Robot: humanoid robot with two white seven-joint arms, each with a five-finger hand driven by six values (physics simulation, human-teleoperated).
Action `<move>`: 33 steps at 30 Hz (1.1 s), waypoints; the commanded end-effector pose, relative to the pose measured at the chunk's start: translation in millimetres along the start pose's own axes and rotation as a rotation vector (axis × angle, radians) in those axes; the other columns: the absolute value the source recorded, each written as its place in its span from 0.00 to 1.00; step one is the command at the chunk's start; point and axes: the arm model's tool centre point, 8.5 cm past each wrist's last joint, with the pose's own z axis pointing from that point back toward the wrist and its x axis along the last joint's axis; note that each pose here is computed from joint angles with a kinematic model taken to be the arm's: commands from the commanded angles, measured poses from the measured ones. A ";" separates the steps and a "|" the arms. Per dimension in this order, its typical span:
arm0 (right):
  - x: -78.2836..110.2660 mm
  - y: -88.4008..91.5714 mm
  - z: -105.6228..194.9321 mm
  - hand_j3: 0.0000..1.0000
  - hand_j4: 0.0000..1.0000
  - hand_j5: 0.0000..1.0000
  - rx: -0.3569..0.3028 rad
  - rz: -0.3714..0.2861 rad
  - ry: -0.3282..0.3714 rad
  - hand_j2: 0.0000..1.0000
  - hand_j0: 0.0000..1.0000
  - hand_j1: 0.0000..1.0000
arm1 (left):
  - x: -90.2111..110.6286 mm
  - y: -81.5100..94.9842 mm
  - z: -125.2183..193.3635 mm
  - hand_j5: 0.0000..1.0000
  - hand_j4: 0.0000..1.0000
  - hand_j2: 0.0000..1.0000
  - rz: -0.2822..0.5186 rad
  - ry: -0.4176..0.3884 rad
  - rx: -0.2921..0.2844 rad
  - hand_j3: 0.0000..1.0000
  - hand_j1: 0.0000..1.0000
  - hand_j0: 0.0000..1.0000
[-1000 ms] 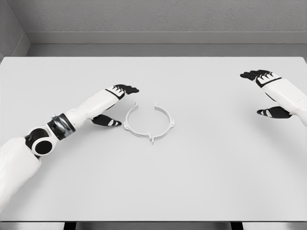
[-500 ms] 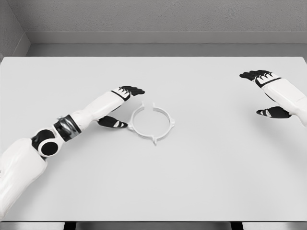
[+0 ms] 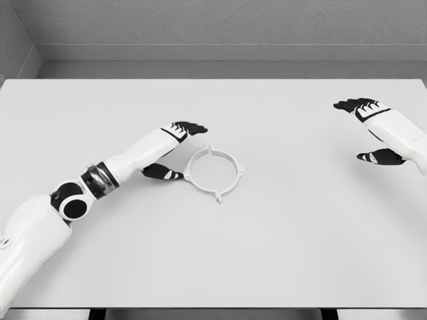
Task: Assemble PVC drainage pipe clamps
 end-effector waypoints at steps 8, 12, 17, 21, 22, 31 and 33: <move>4.2 -2.3 -2.1 1.00 1.00 1.00 -0.016 -0.011 -0.016 1.00 1.00 1.00 | 5.1 -2.5 -6.7 1.00 1.00 1.00 0.012 -0.014 0.010 1.00 1.00 1.00; 4.2 -2.3 -2.1 1.00 1.00 1.00 -0.016 -0.011 -0.016 1.00 1.00 1.00 | 5.5 -2.8 -7.2 1.00 1.00 1.00 0.012 -0.015 0.010 1.00 1.00 1.00; 5.4 -2.3 -2.8 1.00 1.00 1.00 -0.017 -0.011 -0.020 1.00 1.00 1.00 | -6.4 11.6 4.6 1.00 1.00 1.00 -0.022 0.015 0.008 1.00 1.00 1.00; 5.7 -2.0 -3.0 1.00 1.00 1.00 -0.018 -0.012 -0.020 1.00 1.00 1.00 | -32.4 48.4 41.0 1.00 1.00 1.00 -0.110 0.089 -0.016 1.00 1.00 1.00; 5.7 -2.0 -3.0 1.00 1.00 1.00 -0.018 -0.012 -0.020 1.00 1.00 1.00 | -38.8 64.6 51.9 1.00 1.00 1.00 -0.143 0.110 -0.017 1.00 1.00 1.00; 4.2 -2.5 -1.6 1.00 1.00 1.00 -0.019 -0.012 -0.015 1.00 1.00 1.00 | -76.2 145.1 161.4 1.00 1.00 1.00 -0.240 0.324 -0.024 1.00 1.00 1.00; 4.2 -2.5 -1.6 1.00 1.00 1.00 -0.019 -0.012 -0.015 1.00 1.00 1.00 | -81.1 149.6 170.3 1.00 1.00 1.00 -0.235 0.351 -0.012 1.00 1.00 1.00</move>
